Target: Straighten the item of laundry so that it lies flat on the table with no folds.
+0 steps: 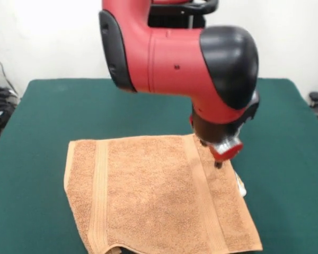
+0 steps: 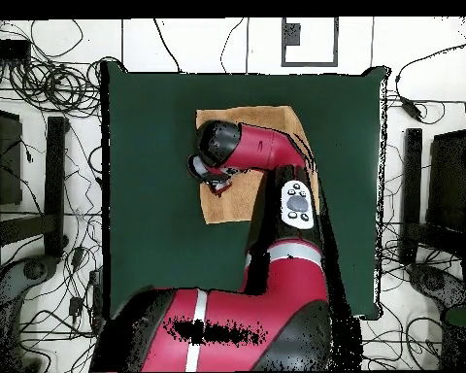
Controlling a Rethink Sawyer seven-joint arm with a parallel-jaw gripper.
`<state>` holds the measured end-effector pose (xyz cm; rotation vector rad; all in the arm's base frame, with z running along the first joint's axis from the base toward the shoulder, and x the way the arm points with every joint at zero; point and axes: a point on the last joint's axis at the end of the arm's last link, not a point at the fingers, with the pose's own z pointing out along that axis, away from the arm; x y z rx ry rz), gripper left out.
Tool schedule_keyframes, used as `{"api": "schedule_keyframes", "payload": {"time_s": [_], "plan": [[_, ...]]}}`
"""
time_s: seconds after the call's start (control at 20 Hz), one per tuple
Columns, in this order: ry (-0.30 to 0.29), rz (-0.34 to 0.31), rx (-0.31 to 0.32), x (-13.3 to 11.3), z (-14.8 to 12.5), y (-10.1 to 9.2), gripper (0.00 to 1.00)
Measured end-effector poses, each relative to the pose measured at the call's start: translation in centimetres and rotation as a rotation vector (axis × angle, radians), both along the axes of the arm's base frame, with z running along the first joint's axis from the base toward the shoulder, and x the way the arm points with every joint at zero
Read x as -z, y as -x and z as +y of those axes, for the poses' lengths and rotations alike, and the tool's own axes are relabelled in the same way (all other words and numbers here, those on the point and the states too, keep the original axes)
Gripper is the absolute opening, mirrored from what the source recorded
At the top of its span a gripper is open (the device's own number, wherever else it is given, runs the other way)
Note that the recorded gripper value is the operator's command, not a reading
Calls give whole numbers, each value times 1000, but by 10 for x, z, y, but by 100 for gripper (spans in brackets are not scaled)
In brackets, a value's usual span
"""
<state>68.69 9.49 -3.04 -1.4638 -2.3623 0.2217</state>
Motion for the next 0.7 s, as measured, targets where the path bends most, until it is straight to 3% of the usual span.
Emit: {"api": "schedule_keyframes", "payload": {"time_s": [0.2, 0.35, 0.7], "plan": [[23, -3, -16, 23, 2, -7, 100], [54, 10, -40, 19, 4, -17, 100], [196, -1, -179, 21, 22, -28, 100]]}}
